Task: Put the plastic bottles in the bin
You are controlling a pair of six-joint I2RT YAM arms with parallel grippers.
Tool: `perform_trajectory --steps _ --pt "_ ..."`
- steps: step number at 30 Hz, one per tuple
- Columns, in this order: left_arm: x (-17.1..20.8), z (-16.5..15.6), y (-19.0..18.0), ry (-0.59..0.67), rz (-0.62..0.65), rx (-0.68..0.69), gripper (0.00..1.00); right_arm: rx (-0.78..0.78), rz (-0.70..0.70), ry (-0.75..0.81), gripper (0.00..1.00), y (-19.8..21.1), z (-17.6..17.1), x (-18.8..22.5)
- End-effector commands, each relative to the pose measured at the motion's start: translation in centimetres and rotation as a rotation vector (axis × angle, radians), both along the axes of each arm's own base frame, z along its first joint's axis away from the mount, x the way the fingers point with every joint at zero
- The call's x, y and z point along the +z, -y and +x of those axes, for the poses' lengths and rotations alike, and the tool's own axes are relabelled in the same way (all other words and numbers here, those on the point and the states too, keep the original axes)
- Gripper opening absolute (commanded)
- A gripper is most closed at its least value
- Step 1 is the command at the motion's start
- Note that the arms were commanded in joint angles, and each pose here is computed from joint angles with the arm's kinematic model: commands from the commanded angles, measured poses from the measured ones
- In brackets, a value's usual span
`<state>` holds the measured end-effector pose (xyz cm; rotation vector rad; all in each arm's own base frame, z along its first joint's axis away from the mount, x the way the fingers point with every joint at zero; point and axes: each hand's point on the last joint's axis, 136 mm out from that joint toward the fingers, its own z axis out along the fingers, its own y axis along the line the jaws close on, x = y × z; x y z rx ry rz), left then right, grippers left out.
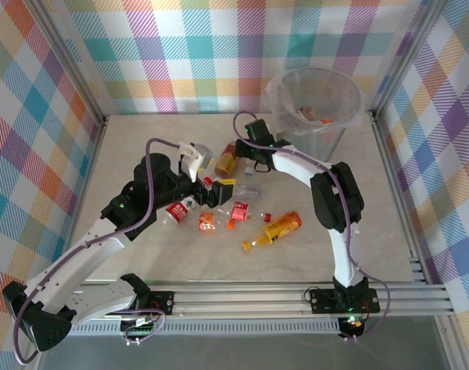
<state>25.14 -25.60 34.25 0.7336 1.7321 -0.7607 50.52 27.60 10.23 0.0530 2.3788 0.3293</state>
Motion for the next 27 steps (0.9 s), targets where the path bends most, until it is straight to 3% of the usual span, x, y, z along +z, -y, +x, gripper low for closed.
perform_trajectory --steps 1,27 --pt "1.7 -0.6 0.0 0.039 -0.015 -0.011 1.0 -0.038 -0.014 -0.024 0.79 0.7 0.5 -0.7" --pt "1.1 -0.4 0.5 0.017 -0.007 -0.026 1.0 -0.047 -0.07 -0.115 0.75 1.8 1.3 -5.1"
